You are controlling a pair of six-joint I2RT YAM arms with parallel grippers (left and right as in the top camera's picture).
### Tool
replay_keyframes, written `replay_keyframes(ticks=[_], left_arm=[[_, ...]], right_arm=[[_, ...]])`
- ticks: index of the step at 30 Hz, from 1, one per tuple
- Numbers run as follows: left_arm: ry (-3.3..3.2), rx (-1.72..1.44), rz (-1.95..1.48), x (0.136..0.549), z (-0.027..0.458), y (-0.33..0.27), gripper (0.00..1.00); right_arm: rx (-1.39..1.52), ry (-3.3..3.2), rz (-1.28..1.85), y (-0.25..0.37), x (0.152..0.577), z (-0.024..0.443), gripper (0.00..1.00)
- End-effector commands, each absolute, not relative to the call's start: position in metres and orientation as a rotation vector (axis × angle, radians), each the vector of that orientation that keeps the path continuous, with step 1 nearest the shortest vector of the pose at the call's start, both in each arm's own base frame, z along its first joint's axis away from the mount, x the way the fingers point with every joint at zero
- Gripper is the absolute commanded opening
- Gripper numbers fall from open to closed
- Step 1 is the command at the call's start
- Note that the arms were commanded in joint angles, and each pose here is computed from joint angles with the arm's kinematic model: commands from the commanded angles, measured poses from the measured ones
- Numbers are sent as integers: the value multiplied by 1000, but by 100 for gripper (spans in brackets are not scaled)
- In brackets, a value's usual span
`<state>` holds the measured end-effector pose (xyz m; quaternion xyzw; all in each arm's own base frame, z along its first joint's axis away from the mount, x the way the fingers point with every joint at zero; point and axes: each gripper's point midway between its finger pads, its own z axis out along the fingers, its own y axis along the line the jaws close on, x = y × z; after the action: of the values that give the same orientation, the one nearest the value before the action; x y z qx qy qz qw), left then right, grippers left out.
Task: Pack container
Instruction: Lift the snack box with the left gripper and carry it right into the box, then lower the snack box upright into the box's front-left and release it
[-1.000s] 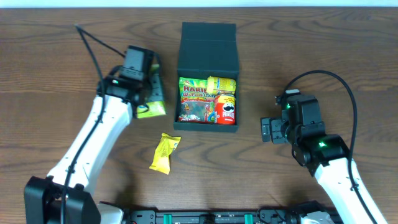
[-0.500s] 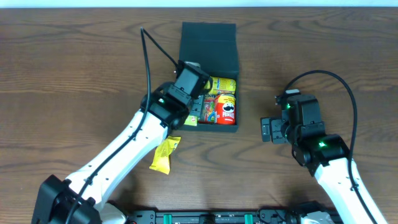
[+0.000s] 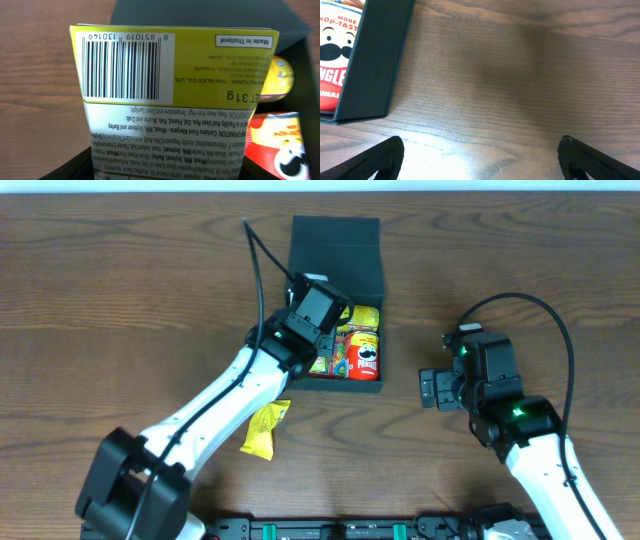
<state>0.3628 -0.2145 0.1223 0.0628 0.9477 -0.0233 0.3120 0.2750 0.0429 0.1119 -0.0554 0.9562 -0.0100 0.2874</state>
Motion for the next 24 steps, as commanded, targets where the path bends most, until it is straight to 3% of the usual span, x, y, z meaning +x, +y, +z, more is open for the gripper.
replay_keyframes(ticks=[1,24], left_arm=[[2519,149,-25,367,105,-214,65],[2620,115,105,371,35,-210,66]], right_arm=[[-152,2556,-47,40,275,111,99],[-152,2556,-47,40,275,111,99]])
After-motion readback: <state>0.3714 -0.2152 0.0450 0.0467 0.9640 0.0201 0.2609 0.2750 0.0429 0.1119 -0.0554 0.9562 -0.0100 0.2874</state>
